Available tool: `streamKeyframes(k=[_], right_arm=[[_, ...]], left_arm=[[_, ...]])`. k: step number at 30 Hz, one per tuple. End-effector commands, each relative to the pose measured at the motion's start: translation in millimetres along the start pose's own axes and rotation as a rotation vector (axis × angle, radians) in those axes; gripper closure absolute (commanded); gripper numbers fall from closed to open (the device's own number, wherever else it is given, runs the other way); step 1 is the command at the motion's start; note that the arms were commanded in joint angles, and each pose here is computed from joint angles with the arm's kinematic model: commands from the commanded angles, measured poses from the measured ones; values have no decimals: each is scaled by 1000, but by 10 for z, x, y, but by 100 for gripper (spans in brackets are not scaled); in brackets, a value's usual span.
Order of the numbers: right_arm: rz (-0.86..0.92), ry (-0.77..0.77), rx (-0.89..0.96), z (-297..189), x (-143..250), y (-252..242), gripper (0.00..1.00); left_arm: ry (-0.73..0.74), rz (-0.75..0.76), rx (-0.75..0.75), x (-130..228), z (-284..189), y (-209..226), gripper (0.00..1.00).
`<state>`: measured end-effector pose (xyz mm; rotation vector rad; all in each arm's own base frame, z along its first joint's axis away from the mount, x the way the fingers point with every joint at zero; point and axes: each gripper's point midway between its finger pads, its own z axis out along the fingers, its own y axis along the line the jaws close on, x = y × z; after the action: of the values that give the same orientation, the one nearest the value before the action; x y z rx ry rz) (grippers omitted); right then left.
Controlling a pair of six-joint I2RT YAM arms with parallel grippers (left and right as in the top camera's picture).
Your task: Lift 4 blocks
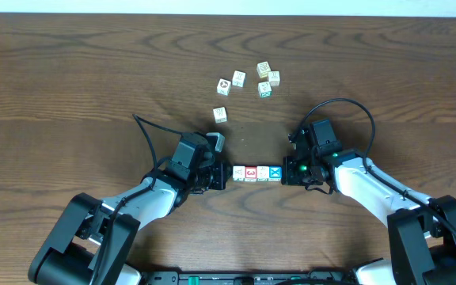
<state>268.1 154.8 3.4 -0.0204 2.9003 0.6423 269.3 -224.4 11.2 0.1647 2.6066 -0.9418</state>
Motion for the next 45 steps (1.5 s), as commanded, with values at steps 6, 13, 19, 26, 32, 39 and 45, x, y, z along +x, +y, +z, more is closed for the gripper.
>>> streamKeyframes(k=[6,13,19,26,32,39,45], right_arm=[[-102,38,-118,56,116,351,99],[-124,36,-101,86,143,397,99],[-118,34,-103,85,139,402,99],[-41,38,-108,83,135,414,99],[-15,40,-161,70,118,514,99],[-26,36,-163,70,111,519,99],[-43,20,-171,34,84,547,99]], left_arm=[[11,12,55,-34,11,-137,93],[11,20,84,-66,0,-210,93],[11,20,85,-66,-2,-212,92],[11,20,85,-66,-2,-212,93],[11,20,84,-66,-2,-211,93],[10,21,84,-67,-2,-211,93],[10,20,84,-67,-2,-211,93]])
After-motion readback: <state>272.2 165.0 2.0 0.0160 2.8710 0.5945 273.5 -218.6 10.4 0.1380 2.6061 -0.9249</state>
